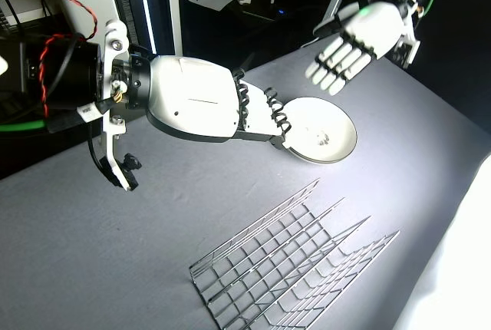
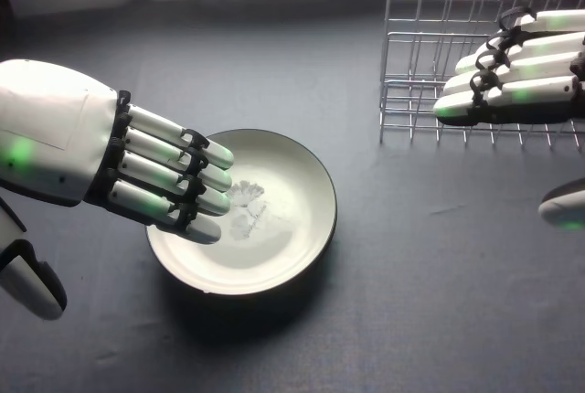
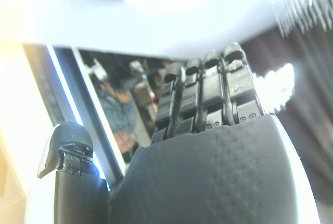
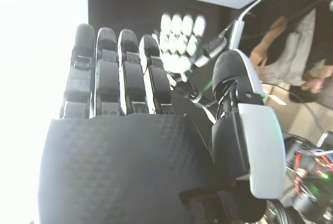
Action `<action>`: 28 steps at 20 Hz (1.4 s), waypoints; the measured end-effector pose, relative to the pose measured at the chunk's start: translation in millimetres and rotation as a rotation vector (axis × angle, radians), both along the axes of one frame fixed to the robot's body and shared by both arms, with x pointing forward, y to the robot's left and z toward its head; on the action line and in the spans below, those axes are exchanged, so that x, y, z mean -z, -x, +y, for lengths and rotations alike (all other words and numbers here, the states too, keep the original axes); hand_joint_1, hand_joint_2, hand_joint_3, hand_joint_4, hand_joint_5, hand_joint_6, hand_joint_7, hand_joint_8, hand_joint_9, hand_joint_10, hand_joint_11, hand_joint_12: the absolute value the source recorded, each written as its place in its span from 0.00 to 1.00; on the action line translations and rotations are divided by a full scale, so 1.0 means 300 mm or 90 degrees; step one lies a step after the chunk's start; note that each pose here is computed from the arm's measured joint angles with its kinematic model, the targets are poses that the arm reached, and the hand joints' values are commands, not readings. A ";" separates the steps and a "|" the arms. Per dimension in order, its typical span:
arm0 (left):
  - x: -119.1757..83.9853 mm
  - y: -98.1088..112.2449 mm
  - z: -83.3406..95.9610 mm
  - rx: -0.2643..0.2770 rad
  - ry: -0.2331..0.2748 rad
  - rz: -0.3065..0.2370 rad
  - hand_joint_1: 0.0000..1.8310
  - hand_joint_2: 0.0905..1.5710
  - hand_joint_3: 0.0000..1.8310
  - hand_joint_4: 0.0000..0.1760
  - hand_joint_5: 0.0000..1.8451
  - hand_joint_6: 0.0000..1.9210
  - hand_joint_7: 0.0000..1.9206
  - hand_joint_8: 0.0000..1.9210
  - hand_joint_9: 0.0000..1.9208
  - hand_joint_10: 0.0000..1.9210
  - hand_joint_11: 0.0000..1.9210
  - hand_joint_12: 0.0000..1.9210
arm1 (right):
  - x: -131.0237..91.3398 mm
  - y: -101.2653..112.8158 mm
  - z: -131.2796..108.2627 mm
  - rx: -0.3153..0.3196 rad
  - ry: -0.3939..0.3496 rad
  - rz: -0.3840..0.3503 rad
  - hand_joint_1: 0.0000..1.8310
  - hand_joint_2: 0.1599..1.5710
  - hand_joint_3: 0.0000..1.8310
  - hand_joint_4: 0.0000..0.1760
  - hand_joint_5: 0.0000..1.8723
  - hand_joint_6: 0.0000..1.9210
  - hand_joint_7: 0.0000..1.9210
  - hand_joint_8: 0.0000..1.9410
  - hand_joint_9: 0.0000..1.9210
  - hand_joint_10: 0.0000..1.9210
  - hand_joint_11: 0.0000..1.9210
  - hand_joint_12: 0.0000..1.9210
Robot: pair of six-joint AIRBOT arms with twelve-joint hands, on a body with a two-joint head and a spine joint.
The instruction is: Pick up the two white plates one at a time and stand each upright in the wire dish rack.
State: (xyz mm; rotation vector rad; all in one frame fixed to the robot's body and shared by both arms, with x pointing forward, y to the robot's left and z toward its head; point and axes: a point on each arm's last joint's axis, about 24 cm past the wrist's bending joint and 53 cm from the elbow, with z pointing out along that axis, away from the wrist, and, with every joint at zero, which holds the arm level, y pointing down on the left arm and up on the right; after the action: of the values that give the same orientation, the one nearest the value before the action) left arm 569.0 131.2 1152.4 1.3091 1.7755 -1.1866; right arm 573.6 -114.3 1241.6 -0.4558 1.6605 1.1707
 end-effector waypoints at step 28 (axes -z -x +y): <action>0.246 -0.159 0.037 -0.026 -0.136 -0.031 0.00 0.66 0.00 0.00 0.02 0.00 0.00 0.00 0.00 0.00 0.00 0.00 | 0.020 0.073 0.023 -0.158 0.089 -0.178 0.09 0.79 0.00 0.00 0.10 0.00 0.09 0.00 0.08 0.00 0.00 0.27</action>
State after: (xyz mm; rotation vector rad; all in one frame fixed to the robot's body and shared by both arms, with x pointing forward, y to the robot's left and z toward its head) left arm 616.7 142.4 1078.7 1.4016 1.9253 -0.9547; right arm 551.8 -107.4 1235.6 -0.8946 1.4747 1.1128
